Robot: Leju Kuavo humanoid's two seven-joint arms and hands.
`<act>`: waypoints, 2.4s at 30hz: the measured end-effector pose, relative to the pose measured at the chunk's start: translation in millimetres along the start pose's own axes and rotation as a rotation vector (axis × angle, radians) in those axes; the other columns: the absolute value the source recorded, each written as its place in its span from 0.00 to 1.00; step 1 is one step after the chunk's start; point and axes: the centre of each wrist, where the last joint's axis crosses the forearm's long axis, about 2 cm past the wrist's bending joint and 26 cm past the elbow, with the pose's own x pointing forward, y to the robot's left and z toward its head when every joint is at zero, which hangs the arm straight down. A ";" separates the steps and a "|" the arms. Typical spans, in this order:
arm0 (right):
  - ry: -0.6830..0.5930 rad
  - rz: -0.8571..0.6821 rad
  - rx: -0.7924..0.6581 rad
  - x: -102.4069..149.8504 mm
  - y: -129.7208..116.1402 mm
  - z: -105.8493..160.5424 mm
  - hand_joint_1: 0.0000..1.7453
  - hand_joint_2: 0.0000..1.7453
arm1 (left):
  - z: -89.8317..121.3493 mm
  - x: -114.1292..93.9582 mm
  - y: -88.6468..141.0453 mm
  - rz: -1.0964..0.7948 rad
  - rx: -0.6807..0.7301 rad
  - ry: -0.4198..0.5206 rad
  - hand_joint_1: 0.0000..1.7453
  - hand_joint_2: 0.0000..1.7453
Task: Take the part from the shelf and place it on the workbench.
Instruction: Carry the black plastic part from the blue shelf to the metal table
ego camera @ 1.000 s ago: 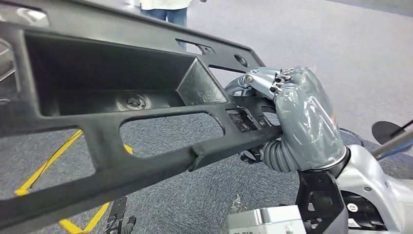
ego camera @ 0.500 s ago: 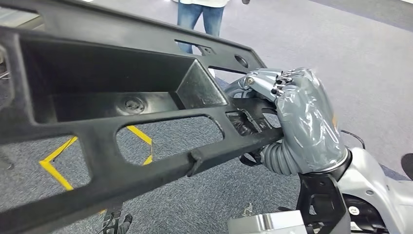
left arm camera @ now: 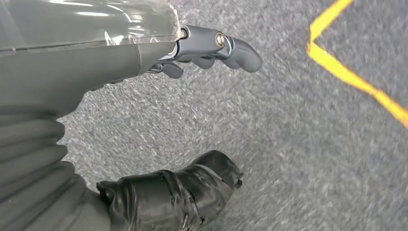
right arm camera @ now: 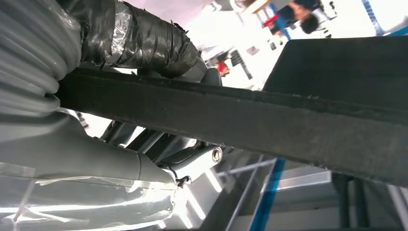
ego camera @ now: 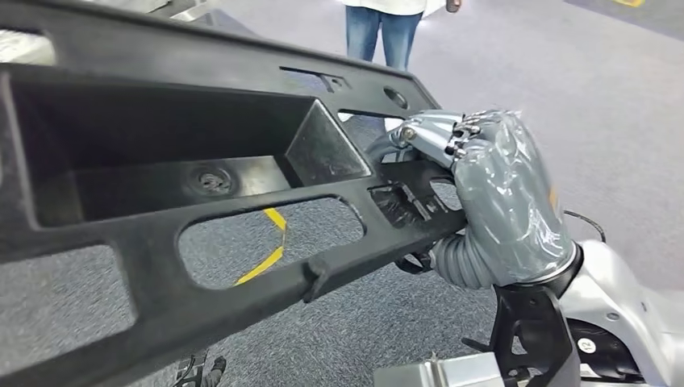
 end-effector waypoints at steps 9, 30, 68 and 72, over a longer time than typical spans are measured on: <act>-0.032 0.038 -0.043 3.5 -8.8 -4.4 0.98 1.00 | -3.4 1.8 4.5 -0.021 -0.003 -0.003 0.00 1.00; -0.061 0.076 -0.085 7.2 -17.3 6.0 0.98 1.00 | -17.4 6.5 24.8 -0.094 -0.063 0.043 0.00 1.00; 0.040 -0.007 -0.061 -15.2 -27.3 14.2 0.98 1.00 | -26.2 9.3 39.0 -0.005 -0.087 -0.019 0.00 1.00; 0.062 -0.025 -0.046 -20.9 -28.5 15.9 0.98 1.00 | -26.1 9.1 39.1 -0.003 -0.084 -0.018 0.00 1.00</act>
